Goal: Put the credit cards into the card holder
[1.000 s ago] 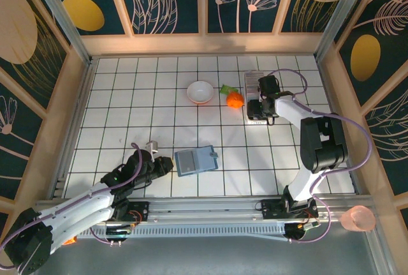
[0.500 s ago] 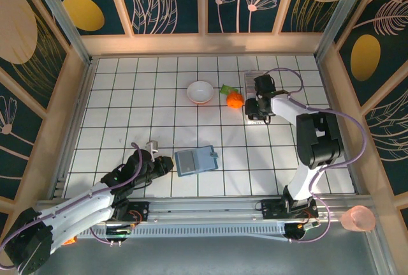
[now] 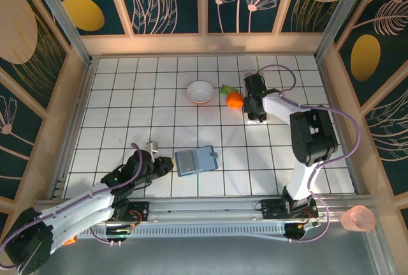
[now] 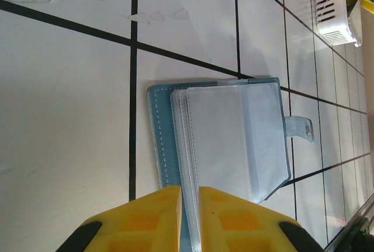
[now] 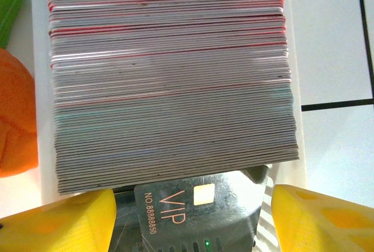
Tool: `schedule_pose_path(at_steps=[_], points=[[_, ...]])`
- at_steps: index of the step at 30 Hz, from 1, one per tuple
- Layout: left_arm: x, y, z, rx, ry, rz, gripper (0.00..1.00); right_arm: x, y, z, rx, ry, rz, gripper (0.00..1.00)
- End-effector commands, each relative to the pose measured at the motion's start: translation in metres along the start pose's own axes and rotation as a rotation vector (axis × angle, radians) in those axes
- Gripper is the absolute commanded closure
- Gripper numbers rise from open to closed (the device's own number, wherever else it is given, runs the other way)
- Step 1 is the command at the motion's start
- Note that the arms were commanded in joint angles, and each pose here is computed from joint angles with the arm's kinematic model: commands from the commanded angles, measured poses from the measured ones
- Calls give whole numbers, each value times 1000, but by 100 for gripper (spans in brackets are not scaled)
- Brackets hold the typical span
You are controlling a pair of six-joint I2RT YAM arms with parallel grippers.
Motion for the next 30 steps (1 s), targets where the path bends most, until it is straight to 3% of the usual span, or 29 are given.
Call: schedule_pose_path(at_steps=[1,5,30], points=[[1,2,0,-8,16,7,85,11,11,-1,2,73,32,31],[1,2,-1,-8,21,8,85,10,15,1,3,93,31,35],[0,3,0,-19,20,11,87,-15,11,7,35,18,-27,34]])
Point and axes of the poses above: each hand's point on the last joint's axis, 136 mm out from that joint toward the fingers, its own x axis out along the fingers, its own z axis along the line the jaws close on, y = z × x, the point moved 2 cm from there along -x, back along the fingers, and after that the axes turned 1 degree about -x, right-handed, at the moved point
